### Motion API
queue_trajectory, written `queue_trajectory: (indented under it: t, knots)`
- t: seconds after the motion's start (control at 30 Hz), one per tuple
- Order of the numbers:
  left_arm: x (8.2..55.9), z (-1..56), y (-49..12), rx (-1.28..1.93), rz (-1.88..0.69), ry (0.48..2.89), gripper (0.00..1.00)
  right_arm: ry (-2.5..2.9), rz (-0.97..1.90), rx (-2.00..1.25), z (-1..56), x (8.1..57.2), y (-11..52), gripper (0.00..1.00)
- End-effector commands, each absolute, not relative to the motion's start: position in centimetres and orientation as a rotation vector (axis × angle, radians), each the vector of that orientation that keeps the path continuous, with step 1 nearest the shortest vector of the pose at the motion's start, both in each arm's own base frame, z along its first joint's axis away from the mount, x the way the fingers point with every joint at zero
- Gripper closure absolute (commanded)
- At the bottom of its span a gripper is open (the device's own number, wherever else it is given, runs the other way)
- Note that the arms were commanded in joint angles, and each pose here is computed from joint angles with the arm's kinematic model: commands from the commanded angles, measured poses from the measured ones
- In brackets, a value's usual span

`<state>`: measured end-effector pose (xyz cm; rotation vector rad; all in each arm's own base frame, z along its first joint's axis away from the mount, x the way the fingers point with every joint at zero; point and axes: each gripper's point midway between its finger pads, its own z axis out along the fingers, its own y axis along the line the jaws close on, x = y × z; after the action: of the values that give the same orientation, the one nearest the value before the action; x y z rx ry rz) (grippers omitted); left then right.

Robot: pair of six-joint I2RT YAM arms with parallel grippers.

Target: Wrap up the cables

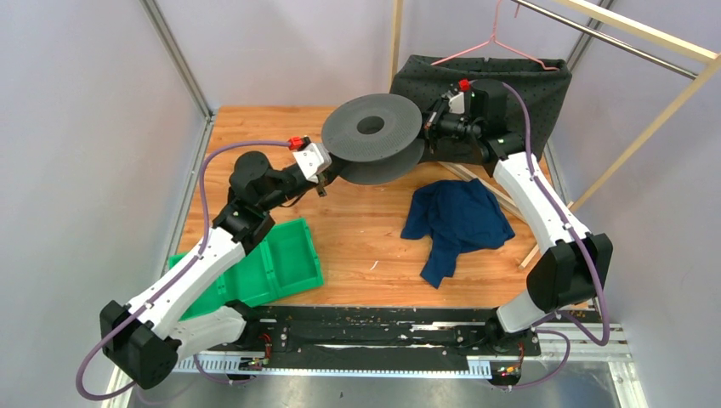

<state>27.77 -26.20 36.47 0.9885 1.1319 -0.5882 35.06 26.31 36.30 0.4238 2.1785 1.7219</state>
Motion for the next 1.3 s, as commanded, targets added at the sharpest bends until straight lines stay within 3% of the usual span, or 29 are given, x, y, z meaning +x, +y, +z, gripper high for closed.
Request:
queue_trajectory:
  t: [0.0, 0.77, 0.97, 1.27]
  knots:
    - [28.5, 39.3, -26.1, 0.754, -0.658, 1.074, 1.0, 2.168, 1.755, 0.31, 36.5, 34.0, 27.7, 0.99]
    - [30.0, 38.4, -27.2, 0.647, -0.745, 1.129, 0.98, 2.086, 1.771, 0.351, 35.0, 36.1, 28.0, 0.99]
    - [29.5, 36.5, -26.2, 0.662, -0.684, 1.142, 1.0, 2.024, 1.801, 0.344, 31.5, 36.7, 28.4, 0.99]
    - [30.5, 28.4, -25.6, 0.718, -0.591, 1.281, 1.0, 2.033, 1.724, 0.353, 22.9, 37.3, 29.0, 0.99]
